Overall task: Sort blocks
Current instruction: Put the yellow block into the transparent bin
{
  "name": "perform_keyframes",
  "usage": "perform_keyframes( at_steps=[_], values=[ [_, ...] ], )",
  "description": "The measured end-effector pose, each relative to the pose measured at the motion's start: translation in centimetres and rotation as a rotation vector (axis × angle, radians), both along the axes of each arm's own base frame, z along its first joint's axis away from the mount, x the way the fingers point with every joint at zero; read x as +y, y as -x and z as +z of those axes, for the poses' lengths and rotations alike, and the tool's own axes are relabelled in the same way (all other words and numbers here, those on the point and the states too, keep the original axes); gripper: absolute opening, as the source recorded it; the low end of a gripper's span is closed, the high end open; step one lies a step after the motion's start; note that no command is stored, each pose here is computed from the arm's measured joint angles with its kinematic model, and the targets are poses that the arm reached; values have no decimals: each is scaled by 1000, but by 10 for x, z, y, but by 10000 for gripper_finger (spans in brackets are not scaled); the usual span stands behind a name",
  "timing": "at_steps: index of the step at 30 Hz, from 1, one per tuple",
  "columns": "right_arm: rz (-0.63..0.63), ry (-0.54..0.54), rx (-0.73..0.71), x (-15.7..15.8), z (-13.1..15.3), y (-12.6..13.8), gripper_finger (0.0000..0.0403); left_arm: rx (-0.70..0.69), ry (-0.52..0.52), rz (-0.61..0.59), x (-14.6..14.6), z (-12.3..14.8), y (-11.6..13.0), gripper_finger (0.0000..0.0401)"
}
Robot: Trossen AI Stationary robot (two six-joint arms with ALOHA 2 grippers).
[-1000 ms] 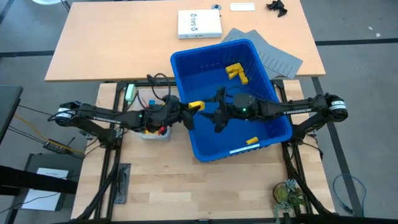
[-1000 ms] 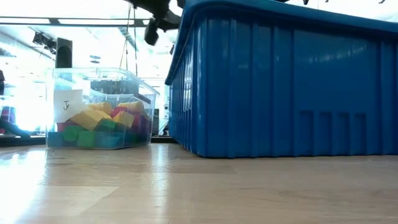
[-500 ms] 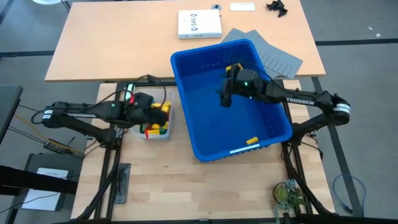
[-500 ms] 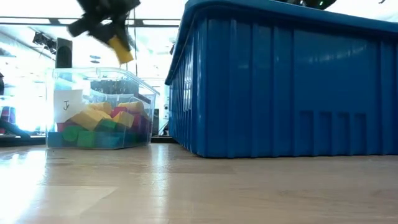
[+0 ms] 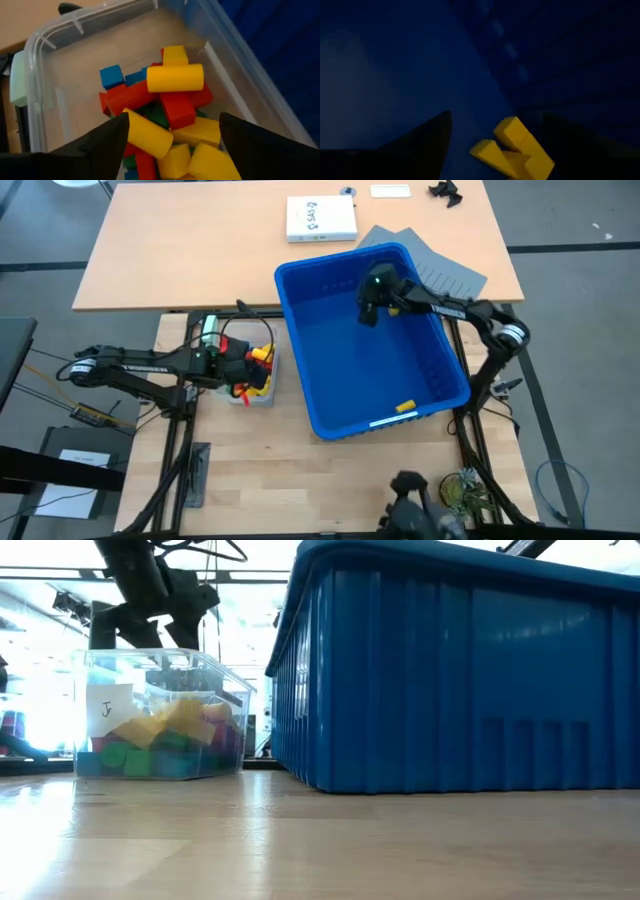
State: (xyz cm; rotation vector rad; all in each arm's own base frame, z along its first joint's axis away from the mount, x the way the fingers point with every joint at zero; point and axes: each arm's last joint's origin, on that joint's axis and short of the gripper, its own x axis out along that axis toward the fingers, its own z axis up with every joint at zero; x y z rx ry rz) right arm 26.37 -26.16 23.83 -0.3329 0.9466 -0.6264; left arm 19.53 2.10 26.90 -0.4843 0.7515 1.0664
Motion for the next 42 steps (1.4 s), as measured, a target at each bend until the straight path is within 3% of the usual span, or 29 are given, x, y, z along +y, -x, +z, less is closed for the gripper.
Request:
perform_keyframes(
  at_steps=[5,9,17,24,32,39,42],
  values=[
    [180,-32,274,-26,-34,13,304,-16,-17,-36,0,2,-4,331],
    [266,14,375,-41,-48,21,294,-40,-39,-53,0,3,-7,330],
    [273,-40,361,-62,-77,30,292,-33,-114,-80,2,6,-10,328],
    [276,-66,360,-62,-78,33,283,-47,-120,-81,2,7,-12,328],
    [245,-165,380,-57,-80,37,179,-85,-151,-106,2,10,-17,328],
    [252,-156,402,-51,-78,31,74,-125,-166,-141,2,14,-22,328],
    [280,-151,410,-39,-70,25,73,-145,-176,-163,0,17,-25,328]
  ],
)
